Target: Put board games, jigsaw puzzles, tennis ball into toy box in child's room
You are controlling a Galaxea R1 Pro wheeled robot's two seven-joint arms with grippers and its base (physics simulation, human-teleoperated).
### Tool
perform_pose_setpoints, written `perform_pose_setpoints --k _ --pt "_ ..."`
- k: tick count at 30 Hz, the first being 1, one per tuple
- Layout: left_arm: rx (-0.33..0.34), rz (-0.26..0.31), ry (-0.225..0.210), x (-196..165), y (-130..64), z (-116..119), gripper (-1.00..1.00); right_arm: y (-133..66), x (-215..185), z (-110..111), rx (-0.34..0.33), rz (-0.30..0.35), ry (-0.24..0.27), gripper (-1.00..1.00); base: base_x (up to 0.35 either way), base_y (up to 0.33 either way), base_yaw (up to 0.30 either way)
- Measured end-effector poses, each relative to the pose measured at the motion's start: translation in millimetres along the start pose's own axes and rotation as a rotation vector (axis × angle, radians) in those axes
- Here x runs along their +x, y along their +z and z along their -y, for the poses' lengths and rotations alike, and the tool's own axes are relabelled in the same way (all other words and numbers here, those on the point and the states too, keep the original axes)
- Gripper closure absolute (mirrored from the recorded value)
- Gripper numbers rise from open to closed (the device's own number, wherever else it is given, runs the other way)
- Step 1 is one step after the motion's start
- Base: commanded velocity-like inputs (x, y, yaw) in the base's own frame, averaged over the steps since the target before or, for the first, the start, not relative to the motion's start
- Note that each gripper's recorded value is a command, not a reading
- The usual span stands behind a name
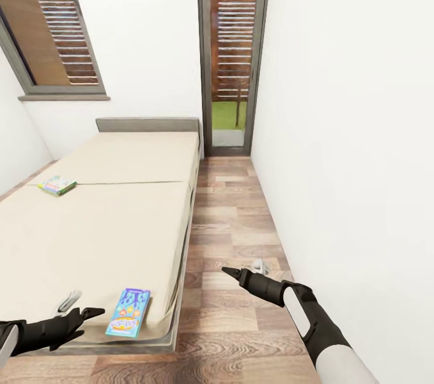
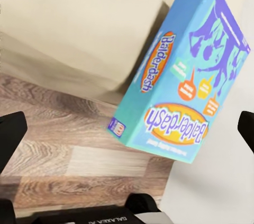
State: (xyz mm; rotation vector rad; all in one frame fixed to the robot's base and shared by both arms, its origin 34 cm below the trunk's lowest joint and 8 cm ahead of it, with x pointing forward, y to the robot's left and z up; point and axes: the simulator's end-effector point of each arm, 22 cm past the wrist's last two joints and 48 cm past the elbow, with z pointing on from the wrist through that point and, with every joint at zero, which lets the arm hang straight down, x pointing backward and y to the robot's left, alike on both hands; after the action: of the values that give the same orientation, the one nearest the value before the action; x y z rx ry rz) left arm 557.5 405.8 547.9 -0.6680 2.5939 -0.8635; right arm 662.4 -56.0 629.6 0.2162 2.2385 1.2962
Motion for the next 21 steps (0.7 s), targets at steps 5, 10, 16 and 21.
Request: perform_pose_setpoints --k 5,10,16,21 --pt "0.001 -0.002 -0.001 6.2 9.5 -8.8 -1.0 2.8 4.7 8.6 0.001 0.0 0.0 -1.0 0.0 0.0 0.0" --pt "0.002 -0.007 -0.006 13.2 19.0 -17.4 -1.0 5.3 9.2 17.4 0.002 0.0 -0.001 -1.0 0.0 0.0 0.0" --pt "0.003 -0.023 0.011 23.0 33.7 -22.8 -1.0 9.1 14.8 27.0 0.002 0.001 -0.001 -1.0 0.0 0.0 0.0" --pt "-0.008 -0.064 0.059 35.4 46.1 -23.5 -1.0 11.9 18.3 30.9 0.0 0.0 -0.001 -1.0 0.0 0.0 0.0"
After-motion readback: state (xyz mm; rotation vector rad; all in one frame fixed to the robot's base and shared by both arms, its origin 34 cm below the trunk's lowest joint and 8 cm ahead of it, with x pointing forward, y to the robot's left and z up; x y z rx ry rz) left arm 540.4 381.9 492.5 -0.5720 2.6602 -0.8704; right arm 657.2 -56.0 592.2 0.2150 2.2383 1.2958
